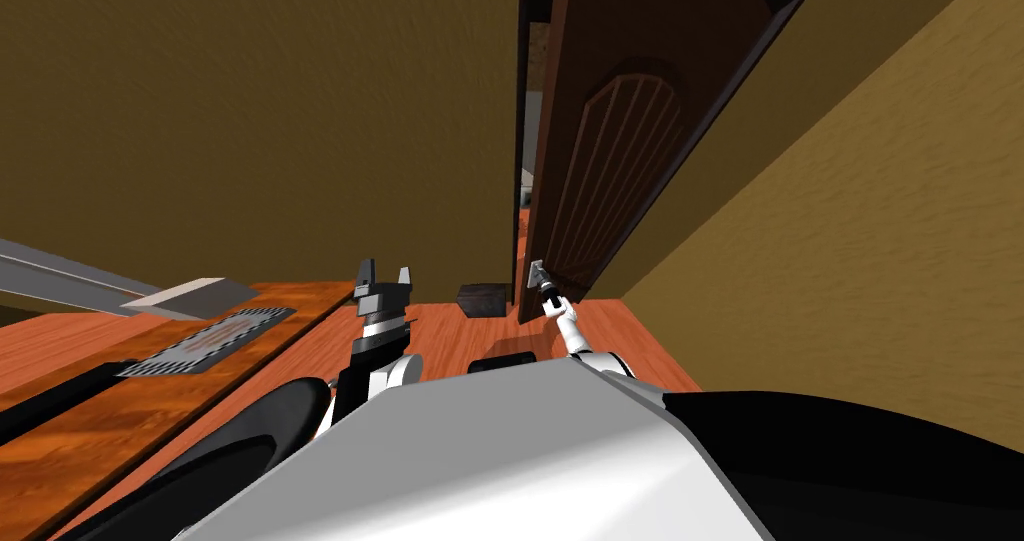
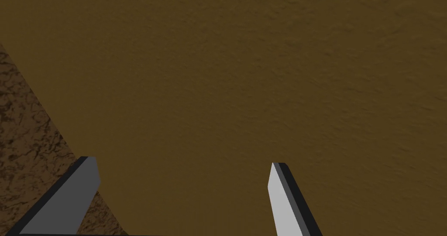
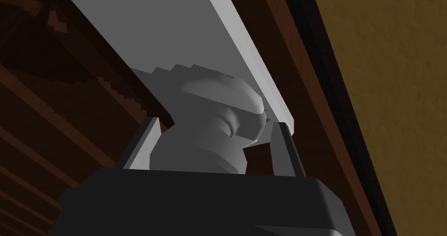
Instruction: Pull the door open
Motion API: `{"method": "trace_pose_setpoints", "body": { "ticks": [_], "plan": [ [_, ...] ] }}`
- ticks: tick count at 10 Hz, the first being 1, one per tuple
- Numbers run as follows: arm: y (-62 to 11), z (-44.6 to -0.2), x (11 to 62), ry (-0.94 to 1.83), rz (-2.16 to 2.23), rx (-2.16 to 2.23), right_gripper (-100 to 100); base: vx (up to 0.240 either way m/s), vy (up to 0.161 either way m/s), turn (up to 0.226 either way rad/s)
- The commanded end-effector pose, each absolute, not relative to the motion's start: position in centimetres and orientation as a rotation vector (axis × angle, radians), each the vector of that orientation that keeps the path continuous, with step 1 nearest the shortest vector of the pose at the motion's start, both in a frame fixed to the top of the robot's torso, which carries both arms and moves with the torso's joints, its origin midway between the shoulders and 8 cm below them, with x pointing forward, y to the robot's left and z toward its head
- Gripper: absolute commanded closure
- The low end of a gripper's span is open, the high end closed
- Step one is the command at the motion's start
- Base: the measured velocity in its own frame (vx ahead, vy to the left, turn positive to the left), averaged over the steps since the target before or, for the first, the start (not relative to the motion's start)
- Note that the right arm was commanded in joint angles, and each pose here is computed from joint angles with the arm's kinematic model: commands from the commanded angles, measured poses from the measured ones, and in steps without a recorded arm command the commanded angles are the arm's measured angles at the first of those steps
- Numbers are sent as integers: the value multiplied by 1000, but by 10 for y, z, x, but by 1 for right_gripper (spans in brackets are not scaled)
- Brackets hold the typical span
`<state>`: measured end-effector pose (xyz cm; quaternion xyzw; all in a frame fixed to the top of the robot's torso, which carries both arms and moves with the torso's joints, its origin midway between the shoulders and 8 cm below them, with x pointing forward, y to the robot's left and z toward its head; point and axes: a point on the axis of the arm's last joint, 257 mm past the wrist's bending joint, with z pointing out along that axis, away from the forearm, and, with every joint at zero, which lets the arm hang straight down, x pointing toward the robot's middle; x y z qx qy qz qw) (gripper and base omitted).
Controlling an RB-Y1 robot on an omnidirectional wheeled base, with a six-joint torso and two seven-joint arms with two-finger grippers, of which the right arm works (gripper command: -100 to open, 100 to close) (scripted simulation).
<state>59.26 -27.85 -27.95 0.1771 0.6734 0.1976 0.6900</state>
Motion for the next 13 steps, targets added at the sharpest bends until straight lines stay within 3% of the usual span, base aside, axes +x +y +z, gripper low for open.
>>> {"method": "trace_pose_setpoints", "body": {
  "ticks": [1, 13],
  "plan": [
    [-276, -274, 595, 1480, 508, 449, 100, -64, -90, 154],
    [-295, -271, 593, 1354, 809, 784, 100, -43, -57, 97]
  ]
}}
